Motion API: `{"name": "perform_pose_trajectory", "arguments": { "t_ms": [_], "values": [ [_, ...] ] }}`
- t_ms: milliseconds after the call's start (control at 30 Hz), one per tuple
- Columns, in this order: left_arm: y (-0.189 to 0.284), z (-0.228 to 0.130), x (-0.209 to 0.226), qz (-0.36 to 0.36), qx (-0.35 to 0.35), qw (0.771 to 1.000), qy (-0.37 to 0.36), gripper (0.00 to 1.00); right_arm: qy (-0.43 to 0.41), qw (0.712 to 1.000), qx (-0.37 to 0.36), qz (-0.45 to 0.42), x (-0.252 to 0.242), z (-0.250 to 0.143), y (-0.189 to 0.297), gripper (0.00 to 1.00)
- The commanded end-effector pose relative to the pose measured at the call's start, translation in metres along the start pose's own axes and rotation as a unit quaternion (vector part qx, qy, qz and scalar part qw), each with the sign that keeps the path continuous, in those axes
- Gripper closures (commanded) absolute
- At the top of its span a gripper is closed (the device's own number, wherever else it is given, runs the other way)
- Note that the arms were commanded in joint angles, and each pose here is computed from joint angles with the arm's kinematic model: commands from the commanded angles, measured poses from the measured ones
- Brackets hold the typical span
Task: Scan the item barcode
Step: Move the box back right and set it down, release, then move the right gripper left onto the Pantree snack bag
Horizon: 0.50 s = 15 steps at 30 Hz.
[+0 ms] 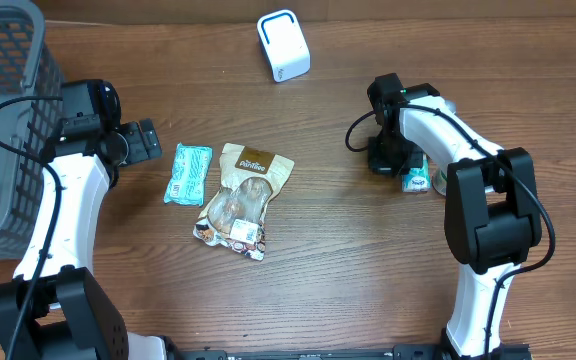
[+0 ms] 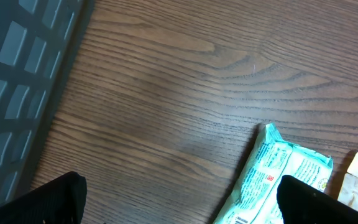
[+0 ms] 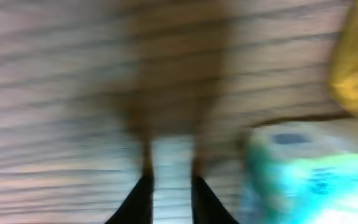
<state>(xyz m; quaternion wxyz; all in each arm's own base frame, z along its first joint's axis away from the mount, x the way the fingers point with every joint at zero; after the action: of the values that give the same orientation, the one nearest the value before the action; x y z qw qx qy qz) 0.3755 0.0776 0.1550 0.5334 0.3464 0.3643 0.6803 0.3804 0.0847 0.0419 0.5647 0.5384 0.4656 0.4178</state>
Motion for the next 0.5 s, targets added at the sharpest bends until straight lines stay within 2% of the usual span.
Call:
{"name": "perform_pose_trajectory", "arguments": {
  "t_ms": [0, 33, 100, 333, 467],
  "values": [
    [0.009, 0.009, -0.001, 0.001, -0.017, 1.0, -0.007, 0.01, 0.024, 0.992, 0.052, 0.109, 0.046, -0.023, -0.004, 0.72],
    [0.009, 0.009, -0.001, 0.001, -0.017, 1.0, -0.007, 0.0, 0.032, 0.989, 0.057, 0.13, 0.056, -0.026, -0.002, 0.66],
    [0.009, 0.009, -0.001, 0.001, -0.017, 1.0, -0.007, 0.0, 0.044, 0.986, 0.058, 0.15, 0.07, -0.031, 0.0, 0.61],
    [0.009, 0.009, -0.001, 0.001, -0.017, 1.0, -0.007, 0.0, 0.111, 0.978, 0.024, 0.173, 0.12, -0.047, 0.005, 0.38],
    [0.009, 0.009, -0.001, 0.001, -0.017, 1.0, -0.007, 0.01, 0.146, 0.968, -0.024, 0.204, 0.153, -0.04, 0.028, 0.05]
  ]
}}
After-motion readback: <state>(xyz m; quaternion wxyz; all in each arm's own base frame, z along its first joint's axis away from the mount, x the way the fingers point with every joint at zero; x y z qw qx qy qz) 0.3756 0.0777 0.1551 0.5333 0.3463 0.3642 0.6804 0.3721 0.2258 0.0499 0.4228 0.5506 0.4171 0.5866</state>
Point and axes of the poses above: each gripper's point midway between its finger pads, its own y axis back along the fingers, its own x axis along the line the jaws close on, z = x × y, the point moved 4 cm from there along y, back along the fingers, and after that the axes turned 9 degrees about -y, right-handed, at the moved point
